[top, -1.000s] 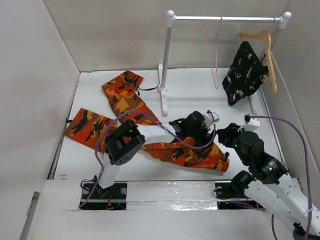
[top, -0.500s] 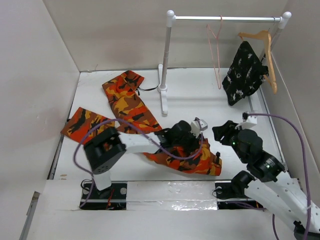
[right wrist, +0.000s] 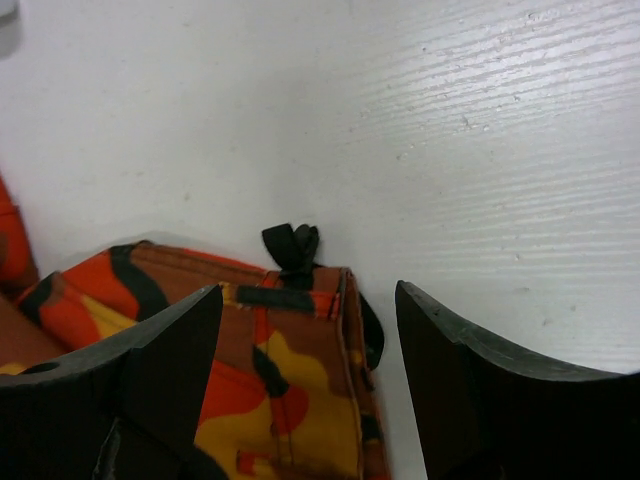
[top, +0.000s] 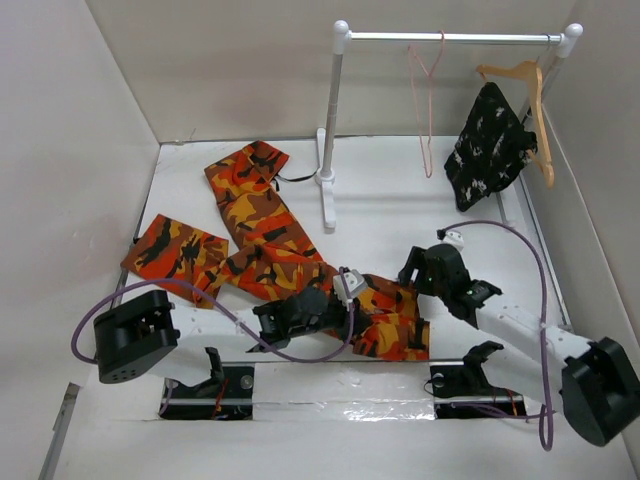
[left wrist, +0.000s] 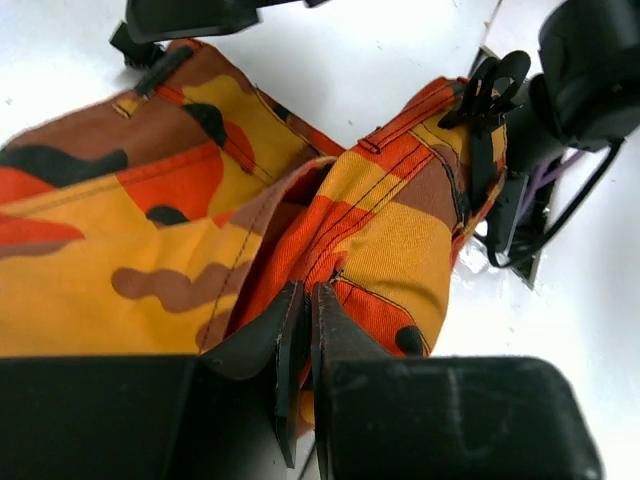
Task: Place the trousers on the hanger
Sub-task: Flatten out the trousers at the center of the board.
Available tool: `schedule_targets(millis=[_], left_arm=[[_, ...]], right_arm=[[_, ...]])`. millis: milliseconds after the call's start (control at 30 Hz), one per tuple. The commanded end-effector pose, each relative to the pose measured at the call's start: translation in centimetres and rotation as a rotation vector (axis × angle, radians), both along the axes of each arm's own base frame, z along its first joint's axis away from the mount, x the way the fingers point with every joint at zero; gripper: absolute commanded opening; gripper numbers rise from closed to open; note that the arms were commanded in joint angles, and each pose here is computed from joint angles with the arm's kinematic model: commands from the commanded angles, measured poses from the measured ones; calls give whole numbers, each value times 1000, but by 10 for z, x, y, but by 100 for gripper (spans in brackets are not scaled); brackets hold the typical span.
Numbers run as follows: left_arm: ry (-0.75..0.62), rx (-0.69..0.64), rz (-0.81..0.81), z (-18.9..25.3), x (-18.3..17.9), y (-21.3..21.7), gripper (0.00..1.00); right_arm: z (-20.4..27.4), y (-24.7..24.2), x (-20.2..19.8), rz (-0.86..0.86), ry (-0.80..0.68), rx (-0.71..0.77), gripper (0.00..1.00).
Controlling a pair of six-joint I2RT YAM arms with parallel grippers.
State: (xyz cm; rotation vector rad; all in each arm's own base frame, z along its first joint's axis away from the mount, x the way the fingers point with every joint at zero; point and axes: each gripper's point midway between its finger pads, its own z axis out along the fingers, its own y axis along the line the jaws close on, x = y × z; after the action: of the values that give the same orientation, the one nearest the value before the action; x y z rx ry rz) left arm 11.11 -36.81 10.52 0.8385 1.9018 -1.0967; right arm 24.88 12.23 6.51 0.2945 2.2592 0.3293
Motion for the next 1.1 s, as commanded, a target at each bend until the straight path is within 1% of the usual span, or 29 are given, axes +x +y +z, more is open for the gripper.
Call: schedule_targets(millis=[0, 100, 167, 267, 367, 400, 433, 467, 500, 533, 600, 633, 700, 733, 767, 800, 867, 900, 933, 967, 1000, 1033, 1067], left_arm=[[-3, -122, 8, 26, -9, -1, 0], [8, -114, -11, 19, -25, 2, 0], [17, -117, -17, 16, -32, 4, 0], [32, -118, 5, 9, -33, 8, 0], [39, -134, -6, 11, -40, 5, 0], [39, -126, -7, 9, -43, 5, 0], [41, -120, -28, 7, -54, 4, 0], [34, -117, -9, 6, -54, 4, 0], [45, -112, -27, 5, -66, 3, 0], [47, -111, -34, 5, -71, 2, 0], [46, -93, -25, 0, -78, 0, 0], [47, -87, -22, -1, -82, -1, 0], [37, -67, -14, -8, -91, -4, 0], [38, -64, -7, -9, -93, -5, 0], [40, -80, 4, -5, -96, -9, 0], [39, -76, 8, -8, -98, -12, 0], [34, -113, 14, 1, -99, -22, 0], [29, -100, 12, -5, -100, -27, 0], [23, -107, 9, -4, -100, -33, 6], [21, -138, 0, 8, -102, -47, 17], [10, -126, -10, 2, -103, -56, 22], [6, -135, -27, 5, -107, -67, 28], [11, -187, -69, 27, -115, -89, 41]], right_arm=[[8, 20, 20, 39, -50, 89, 77], [5, 27, 22, 43, -39, 121, 77], [3, 37, 20, 69, -36, 177, 76], [-12, 47, 13, 111, -9, 222, 75], [-29, 45, 13, 101, 39, 207, 71], [-31, 46, 14, 97, 41, 209, 58], [-31, 46, 16, 88, 30, 214, 49], [-28, 43, 19, 65, 16, 231, 40], [-11, 46, 26, 63, -54, 270, 22], [-11, 41, 28, 41, -66, 276, 12], [15, 34, 36, 26, -160, 310, 0], [29, 35, 40, 35, -204, 314, 0], [74, 25, 52, 22, -320, 302, 0], [80, 22, 50, 18, -317, 281, 0], [94, 13, 54, 3, -354, 243, 0], [125, 5, 59, -18, -425, 240, 0], [139, -10, 62, -51, -451, 189, 0], [148, -16, 64, -64, -473, 178, 0], [159, -26, 69, -93, -496, 169, 0], [161, -31, 71, -99, -497, 155, 0], [165, -37, 75, -113, -504, 144, 0], [170, -50, 84, -149, -509, 130, 0], [174, -56, 89, -161, -514, 116, 0]])
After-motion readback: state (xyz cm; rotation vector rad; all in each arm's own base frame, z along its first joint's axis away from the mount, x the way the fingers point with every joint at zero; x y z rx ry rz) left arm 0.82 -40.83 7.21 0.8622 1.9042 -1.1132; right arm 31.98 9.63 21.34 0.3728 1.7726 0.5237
